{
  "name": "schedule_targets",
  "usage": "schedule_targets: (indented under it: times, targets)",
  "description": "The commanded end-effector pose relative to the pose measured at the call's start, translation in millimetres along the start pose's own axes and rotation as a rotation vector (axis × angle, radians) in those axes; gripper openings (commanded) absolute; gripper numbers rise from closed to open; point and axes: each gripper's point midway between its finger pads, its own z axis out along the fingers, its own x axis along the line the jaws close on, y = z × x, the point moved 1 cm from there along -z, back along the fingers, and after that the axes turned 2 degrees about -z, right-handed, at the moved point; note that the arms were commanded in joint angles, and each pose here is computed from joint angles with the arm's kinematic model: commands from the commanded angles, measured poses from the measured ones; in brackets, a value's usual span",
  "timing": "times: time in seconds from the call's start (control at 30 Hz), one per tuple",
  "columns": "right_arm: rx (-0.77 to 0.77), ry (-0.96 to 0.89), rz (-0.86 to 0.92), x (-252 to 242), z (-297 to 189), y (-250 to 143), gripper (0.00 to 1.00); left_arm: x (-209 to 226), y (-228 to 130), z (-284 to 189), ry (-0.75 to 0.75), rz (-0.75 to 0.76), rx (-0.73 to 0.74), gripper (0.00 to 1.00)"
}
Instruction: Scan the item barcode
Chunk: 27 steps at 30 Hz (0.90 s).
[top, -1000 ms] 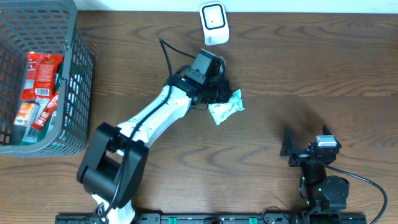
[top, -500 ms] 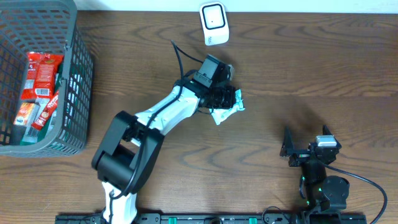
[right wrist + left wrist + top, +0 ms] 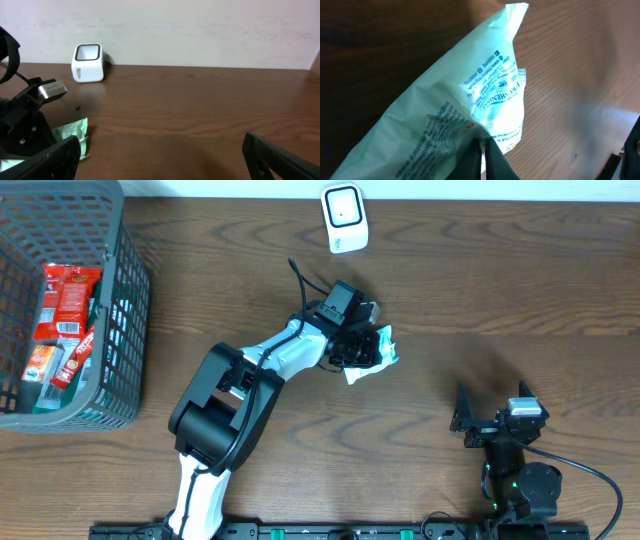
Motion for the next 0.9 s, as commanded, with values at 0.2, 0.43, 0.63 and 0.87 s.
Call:
schedule_targets:
  times: [0.2, 0.43, 0.63, 0.87]
  targets:
    - [0.0, -0.007, -0.01, -2, 0, 0, 0.99, -40, 37, -62, -0.063, 0.104, -0.168, 0.13]
    - [0.0, -0.007, -0.01, -2, 0, 0, 0.99, 15, 39, -67, 0.179, 0.011, -0.2, 0.13]
    - [0.0, -0.007, -0.01, -2, 0, 0, 0.99, 59, 16, -52, 0.343, -0.063, -0.114, 0.13]
    - [0.0, -0.007, -0.01, -2, 0, 0, 0.99, 77, -2, -40, 0.382, -0.102, -0.036, 0.13]
